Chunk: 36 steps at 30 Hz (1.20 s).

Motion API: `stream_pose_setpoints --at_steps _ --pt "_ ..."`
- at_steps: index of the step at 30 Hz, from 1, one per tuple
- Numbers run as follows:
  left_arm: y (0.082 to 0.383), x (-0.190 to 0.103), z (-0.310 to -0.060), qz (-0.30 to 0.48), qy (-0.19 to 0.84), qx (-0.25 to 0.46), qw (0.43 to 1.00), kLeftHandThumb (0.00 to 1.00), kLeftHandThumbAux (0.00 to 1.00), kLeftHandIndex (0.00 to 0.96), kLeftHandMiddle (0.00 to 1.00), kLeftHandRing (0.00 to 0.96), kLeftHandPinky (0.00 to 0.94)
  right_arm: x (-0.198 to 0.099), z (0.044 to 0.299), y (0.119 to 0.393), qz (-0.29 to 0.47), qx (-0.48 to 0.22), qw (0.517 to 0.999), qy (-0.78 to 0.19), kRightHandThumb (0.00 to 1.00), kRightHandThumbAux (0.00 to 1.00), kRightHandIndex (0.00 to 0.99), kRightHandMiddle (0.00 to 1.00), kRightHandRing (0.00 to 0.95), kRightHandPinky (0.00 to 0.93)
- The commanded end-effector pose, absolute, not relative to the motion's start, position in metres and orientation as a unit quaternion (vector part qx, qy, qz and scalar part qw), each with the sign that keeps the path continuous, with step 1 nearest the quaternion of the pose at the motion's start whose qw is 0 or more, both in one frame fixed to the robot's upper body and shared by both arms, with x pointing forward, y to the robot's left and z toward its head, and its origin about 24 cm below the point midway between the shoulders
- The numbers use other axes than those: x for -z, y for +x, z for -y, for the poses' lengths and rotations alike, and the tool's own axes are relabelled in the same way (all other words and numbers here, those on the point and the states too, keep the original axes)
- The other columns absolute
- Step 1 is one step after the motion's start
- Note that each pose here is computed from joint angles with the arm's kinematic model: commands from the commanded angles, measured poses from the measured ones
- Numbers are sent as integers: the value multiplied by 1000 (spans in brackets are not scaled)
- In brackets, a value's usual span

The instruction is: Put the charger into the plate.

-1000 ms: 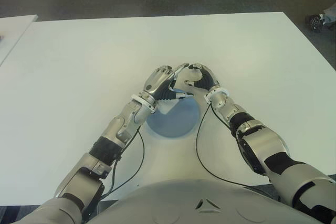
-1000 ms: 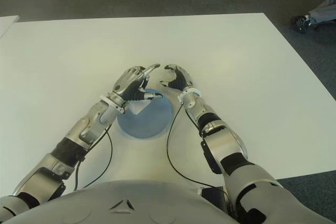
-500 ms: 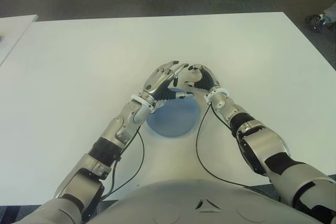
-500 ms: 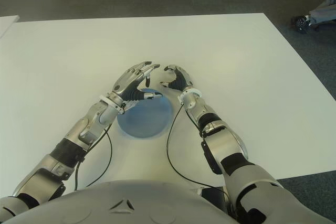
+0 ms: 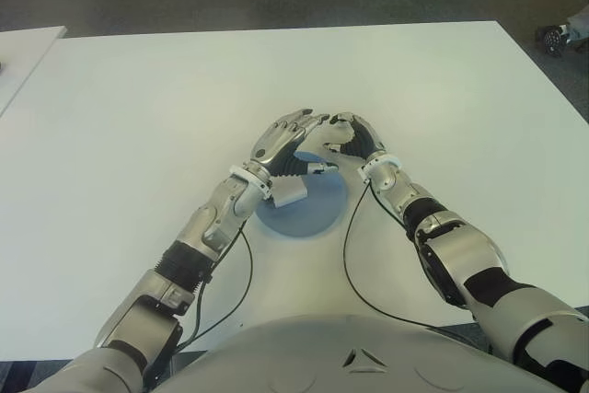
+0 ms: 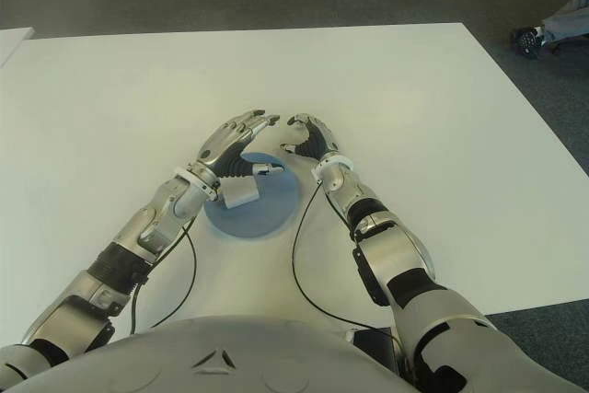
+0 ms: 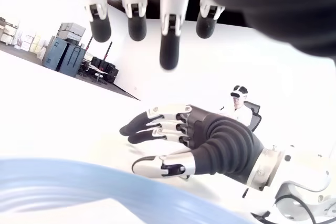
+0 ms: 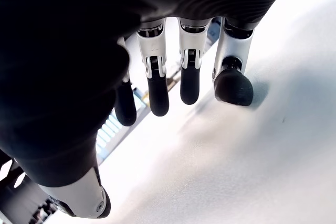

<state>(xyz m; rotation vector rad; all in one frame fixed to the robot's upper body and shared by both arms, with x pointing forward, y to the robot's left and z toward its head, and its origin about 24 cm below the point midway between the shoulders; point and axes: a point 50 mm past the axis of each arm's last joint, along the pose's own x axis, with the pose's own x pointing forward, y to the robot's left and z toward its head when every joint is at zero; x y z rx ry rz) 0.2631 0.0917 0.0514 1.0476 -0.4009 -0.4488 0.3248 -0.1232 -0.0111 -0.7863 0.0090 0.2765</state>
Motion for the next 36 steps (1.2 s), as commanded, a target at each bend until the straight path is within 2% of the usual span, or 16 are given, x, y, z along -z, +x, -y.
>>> stream_pose_setpoints --at_steps 1,22,29,33,34,36 --pt "263 -47 -96 172 505 218 817 188 227 0 0 0 0 67 133 280 -132 -181 891 -395 65 822 311 256 178 22" --pt "266 -46 -99 167 512 218 814 176 258 0 0 0 0 66 131 280 -128 -180 896 -386 94 832 312 290 238 146" --pt "268 -49 -103 171 500 203 824 177 273 13 0 0 0 67 131 280 -134 -182 892 -393 72 817 293 277 234 138" --pt "283 -55 -123 176 483 166 842 175 299 18 0 0 12 67 132 281 -136 -185 887 -400 61 805 287 268 226 117" --pt "286 -56 -127 178 476 157 847 182 313 24 8 12 59 67 132 281 -135 -185 887 -401 59 799 287 268 226 119" --pt "293 -59 -137 180 439 139 869 192 335 31 21 29 91 66 132 282 -134 -185 887 -401 60 794 288 266 222 106"
